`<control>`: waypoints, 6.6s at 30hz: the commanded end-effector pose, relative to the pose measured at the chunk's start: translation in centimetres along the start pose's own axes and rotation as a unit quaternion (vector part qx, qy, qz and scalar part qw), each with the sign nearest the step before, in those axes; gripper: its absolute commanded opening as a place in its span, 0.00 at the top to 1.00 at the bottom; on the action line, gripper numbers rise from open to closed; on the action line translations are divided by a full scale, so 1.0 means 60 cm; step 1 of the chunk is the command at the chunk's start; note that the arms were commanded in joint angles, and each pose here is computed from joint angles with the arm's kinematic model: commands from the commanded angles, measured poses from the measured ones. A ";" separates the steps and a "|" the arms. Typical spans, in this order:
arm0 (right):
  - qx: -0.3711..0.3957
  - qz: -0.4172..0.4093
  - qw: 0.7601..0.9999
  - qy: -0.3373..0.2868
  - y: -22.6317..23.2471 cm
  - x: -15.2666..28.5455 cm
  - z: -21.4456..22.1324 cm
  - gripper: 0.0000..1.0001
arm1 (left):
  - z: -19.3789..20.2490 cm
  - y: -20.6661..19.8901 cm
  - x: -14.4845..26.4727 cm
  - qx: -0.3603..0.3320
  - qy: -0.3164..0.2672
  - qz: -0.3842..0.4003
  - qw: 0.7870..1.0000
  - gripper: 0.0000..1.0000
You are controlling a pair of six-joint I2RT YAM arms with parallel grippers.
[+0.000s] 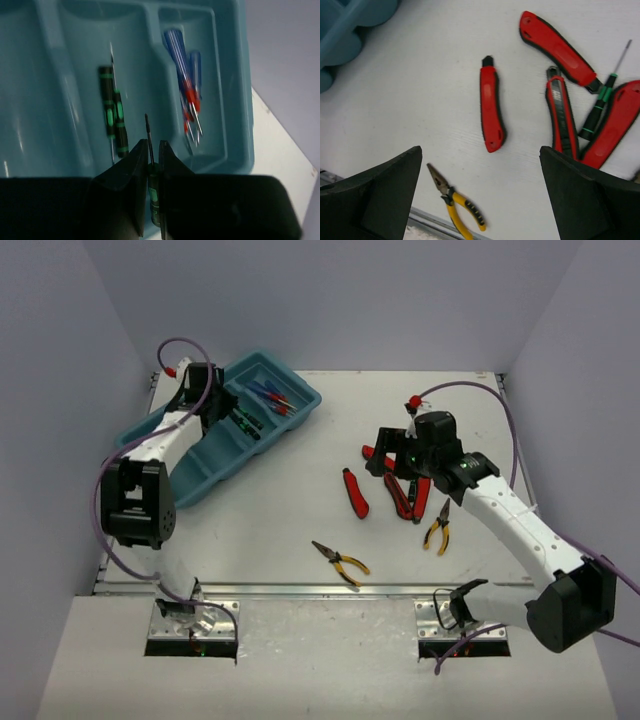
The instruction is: Sort the tools into containers
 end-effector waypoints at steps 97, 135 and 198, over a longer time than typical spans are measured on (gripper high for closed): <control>-0.043 0.240 0.939 0.241 -0.216 -0.187 0.080 0.65 | 0.140 0.024 0.240 -0.161 0.095 0.148 0.971 0.00; 0.067 -0.443 0.892 -0.059 0.114 0.010 -0.010 1.00 | 0.262 -0.085 0.324 -0.076 0.250 0.532 0.806 0.56; 0.132 0.116 0.931 0.319 -0.108 -0.197 0.127 1.00 | 0.137 -0.007 0.315 -0.138 0.119 0.299 0.937 0.00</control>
Point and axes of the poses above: each gripper's point midway between its finger pads, its own x axis back along the fingers, its own y axis along the line the jaws close on, z = x × y, the point moved 10 cm from there along x, back along the fingers, and after that the axes turned 7 degrees about x, right-handed, at the moved point
